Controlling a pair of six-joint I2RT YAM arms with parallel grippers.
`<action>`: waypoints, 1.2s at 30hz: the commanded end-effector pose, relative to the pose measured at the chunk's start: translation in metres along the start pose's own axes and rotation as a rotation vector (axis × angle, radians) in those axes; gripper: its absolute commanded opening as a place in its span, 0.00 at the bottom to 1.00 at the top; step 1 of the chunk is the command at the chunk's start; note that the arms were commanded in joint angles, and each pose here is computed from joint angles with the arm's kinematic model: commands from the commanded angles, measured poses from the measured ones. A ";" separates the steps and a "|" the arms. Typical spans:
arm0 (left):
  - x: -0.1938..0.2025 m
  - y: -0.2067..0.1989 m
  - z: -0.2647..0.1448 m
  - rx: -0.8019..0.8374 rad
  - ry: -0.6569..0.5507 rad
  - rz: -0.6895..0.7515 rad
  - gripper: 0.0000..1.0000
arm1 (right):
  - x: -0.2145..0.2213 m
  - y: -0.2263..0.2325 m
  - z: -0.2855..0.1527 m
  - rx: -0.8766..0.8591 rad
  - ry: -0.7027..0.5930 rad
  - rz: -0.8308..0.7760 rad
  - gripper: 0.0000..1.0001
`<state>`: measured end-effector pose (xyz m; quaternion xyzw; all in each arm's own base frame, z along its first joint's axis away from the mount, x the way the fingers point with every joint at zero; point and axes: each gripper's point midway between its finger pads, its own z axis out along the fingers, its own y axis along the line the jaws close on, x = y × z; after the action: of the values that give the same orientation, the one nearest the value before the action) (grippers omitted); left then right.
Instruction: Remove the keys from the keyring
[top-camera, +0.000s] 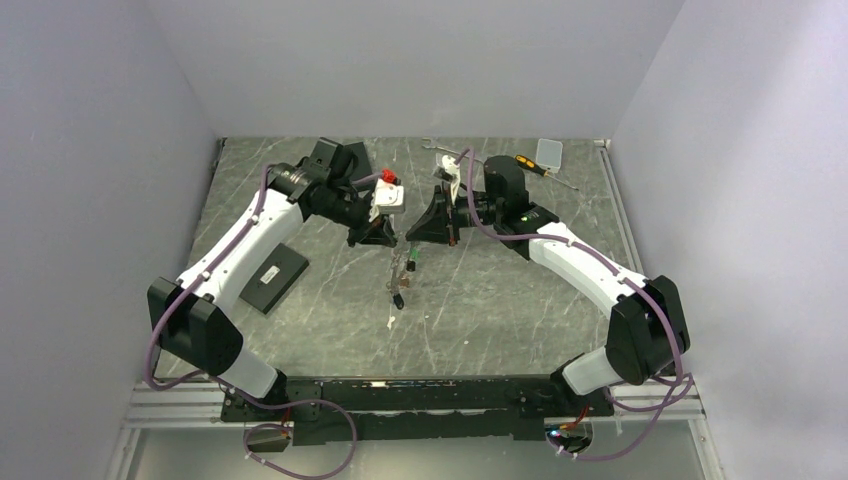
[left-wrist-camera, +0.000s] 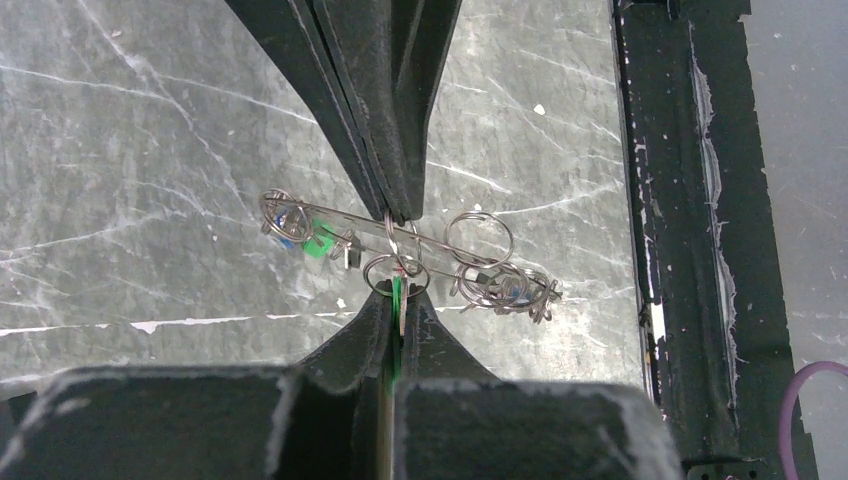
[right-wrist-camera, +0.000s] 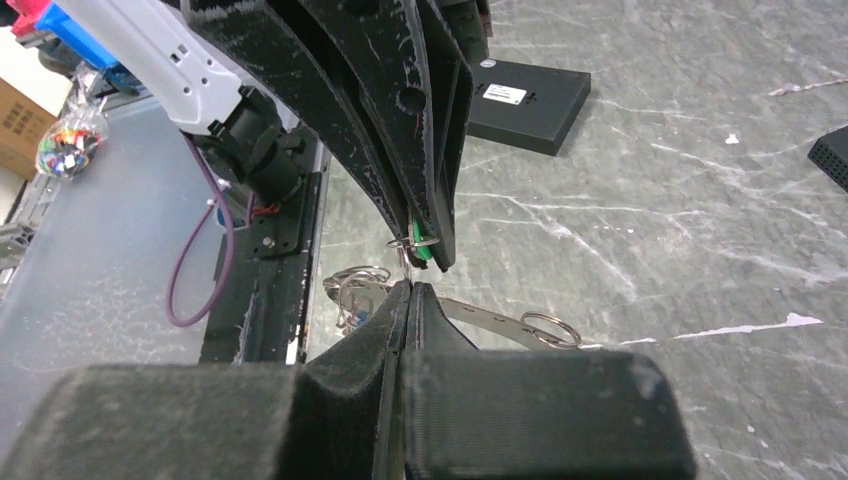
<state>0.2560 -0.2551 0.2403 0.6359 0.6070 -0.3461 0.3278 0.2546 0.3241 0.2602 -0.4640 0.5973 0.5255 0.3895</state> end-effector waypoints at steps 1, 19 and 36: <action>-0.002 -0.012 -0.001 0.024 -0.011 -0.012 0.00 | -0.033 0.002 -0.005 -0.004 -0.084 -0.089 0.00; -0.002 -0.013 0.005 0.027 -0.019 -0.045 0.00 | -0.028 -0.012 -0.003 0.062 -0.101 -0.049 0.00; 0.001 0.019 0.017 -0.099 -0.028 -0.199 0.00 | -0.037 -0.056 -0.017 0.284 -0.274 0.098 0.00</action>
<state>0.2750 -0.2646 0.2288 0.5780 0.6595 -0.3421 0.3374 0.2897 0.3163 0.2522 -0.3434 0.6503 0.5264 0.4267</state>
